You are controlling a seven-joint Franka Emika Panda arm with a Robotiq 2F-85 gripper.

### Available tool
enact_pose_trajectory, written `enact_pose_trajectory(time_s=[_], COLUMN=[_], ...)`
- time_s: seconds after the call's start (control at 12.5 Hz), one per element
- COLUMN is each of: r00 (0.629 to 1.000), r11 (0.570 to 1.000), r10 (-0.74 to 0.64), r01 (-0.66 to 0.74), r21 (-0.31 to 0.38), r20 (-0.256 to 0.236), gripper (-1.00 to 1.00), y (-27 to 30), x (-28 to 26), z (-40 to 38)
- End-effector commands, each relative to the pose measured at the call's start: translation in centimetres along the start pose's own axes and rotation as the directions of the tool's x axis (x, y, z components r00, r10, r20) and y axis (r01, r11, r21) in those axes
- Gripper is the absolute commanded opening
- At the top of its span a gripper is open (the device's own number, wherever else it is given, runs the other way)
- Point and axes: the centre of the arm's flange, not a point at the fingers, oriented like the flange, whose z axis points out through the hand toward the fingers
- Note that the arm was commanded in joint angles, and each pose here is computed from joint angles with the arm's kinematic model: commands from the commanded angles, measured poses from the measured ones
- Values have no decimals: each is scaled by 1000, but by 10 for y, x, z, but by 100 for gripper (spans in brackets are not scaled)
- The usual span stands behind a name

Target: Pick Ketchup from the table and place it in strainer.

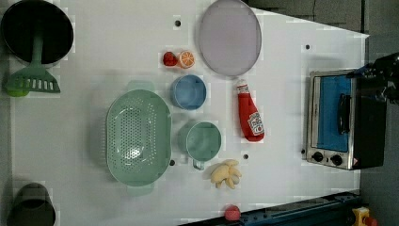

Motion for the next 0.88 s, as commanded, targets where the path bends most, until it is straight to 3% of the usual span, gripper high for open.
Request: enact_pose_trajectory(time_s=[0.08, 0.24, 0.56, 0.72, 0.88], r00=[998, 999, 980, 925, 812], r11=[998, 999, 983, 932, 823], r10=[66, 47, -157, -341, -553], r01=[-66, -47, 168, 356, 567], r21=[-4, -29, -81, -69, -27], r20=[-4, 23, 121, 167, 184], gripper=[58, 100, 100, 100, 100], y=[52, 46, 32, 27, 23], x=[-52, -49, -47, -48, -48], z=[-78, -56, 21, 63, 101])
